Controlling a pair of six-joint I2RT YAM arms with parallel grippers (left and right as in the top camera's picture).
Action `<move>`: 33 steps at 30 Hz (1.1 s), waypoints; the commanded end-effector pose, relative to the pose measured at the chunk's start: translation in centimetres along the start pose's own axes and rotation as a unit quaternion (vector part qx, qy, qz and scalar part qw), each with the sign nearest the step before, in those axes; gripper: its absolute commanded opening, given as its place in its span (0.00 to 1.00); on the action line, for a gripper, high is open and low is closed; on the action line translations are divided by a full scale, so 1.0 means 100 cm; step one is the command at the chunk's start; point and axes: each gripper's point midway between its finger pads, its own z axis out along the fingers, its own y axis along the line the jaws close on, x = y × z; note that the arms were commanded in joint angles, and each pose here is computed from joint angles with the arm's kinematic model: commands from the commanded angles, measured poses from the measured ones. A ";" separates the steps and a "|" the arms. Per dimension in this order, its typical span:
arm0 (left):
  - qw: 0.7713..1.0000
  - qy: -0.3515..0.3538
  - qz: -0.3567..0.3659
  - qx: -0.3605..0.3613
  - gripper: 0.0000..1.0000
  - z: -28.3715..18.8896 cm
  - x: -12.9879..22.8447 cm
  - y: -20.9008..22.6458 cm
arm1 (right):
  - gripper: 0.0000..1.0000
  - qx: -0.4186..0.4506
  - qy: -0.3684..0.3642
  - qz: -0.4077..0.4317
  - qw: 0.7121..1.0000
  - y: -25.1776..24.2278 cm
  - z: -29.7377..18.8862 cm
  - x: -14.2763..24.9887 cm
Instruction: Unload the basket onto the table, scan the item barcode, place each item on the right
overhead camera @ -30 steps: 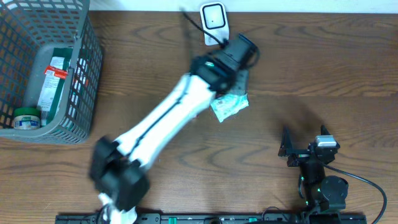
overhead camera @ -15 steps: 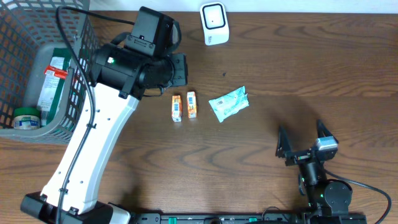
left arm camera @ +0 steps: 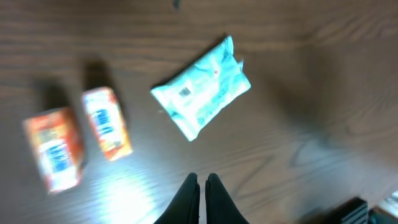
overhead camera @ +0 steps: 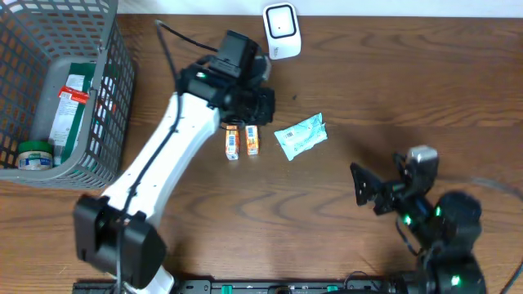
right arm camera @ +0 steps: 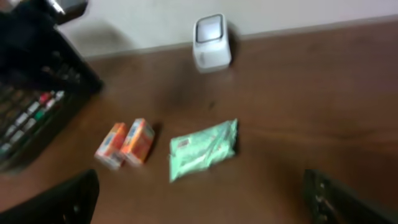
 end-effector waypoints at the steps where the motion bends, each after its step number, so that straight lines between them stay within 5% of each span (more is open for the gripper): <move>1: 0.999 0.025 0.016 0.021 0.08 0.029 0.009 -0.017 | 0.99 -0.030 0.080 0.021 0.996 0.009 0.020 -0.006; 9: 0.998 0.051 0.021 0.015 0.07 0.100 0.012 -0.017 | 0.97 -0.137 0.215 0.109 0.961 0.027 0.071 0.005; 12: 0.998 0.058 0.007 -0.010 0.08 0.120 0.014 -0.002 | 0.30 -0.121 0.239 0.130 0.954 0.013 0.088 0.021; 16: 0.998 0.064 0.004 -0.020 0.08 0.139 0.015 0.008 | 0.01 -0.101 0.265 0.162 0.945 -0.007 0.104 0.039; 33: 0.996 0.025 0.015 -0.078 0.08 0.154 0.004 0.031 | 0.01 -0.126 0.257 0.181 0.941 -0.032 0.178 0.072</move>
